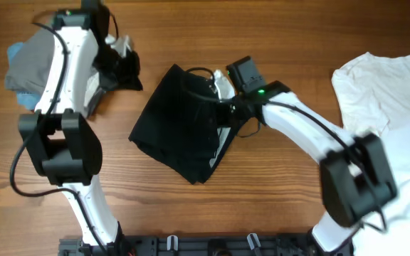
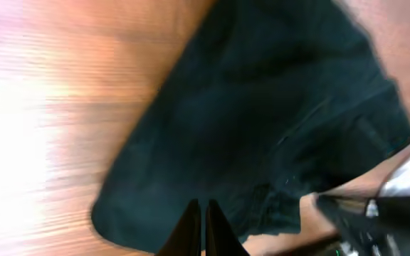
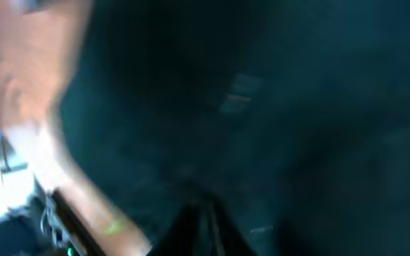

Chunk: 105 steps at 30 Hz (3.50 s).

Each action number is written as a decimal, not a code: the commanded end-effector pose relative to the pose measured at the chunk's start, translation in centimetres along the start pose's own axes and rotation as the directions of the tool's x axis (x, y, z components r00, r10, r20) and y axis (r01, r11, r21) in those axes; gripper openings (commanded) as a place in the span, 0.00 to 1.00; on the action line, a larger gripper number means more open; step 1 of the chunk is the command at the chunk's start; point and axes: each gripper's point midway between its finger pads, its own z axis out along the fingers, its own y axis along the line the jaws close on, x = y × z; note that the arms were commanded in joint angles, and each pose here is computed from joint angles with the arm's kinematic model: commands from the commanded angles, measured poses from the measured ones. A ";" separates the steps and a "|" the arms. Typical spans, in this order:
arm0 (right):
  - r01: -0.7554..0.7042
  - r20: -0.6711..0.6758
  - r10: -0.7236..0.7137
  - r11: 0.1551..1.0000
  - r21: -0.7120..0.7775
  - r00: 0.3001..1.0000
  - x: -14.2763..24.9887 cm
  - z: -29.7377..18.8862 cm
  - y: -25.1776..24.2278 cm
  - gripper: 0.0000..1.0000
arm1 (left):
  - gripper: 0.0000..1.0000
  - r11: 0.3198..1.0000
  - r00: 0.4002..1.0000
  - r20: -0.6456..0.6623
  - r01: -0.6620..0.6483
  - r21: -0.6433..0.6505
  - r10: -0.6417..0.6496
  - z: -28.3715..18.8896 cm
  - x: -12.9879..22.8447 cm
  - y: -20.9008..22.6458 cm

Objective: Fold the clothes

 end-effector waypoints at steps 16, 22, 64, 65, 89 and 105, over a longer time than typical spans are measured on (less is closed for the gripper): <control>-0.539 -0.080 0.554 0.828 0.153 0.828 2.2 1.7 -9.1 0.04 | 0.04 0.992 0.991 -0.046 0.121 -0.037 -0.123 16.6 4.4 2.9; -0.297 0.077 0.292 0.952 0.072 0.953 -1.2 -3.9 -4.2 0.06 | 0.04 1.000 0.938 0.347 -0.013 0.024 0.004 12.6 -6.8 1.1; -0.317 0.051 0.316 0.948 0.028 0.947 -1.8 1.2 -6.2 0.08 | 1.00 0.828 0.836 -0.013 0.546 0.128 -0.549 12.9 11.3 5.0; -0.318 0.051 0.316 0.948 0.028 0.947 -1.8 1.2 -6.2 0.08 | 1.00 0.838 0.846 -0.024 0.532 0.117 -0.533 12.6 11.8 5.9; -0.319 0.030 0.319 0.948 0.001 0.947 -1.6 1.2 -5.6 0.08 | 1.00 0.901 0.928 0.035 0.350 0.257 -0.370 12.2 12.4 5.7; -0.286 0.149 0.278 0.958 0.031 0.949 -2.6 -5.4 -4.2 0.06 | 0.04 0.986 0.981 0.190 0.009 0.167 -0.041 4.4 4.0 1.8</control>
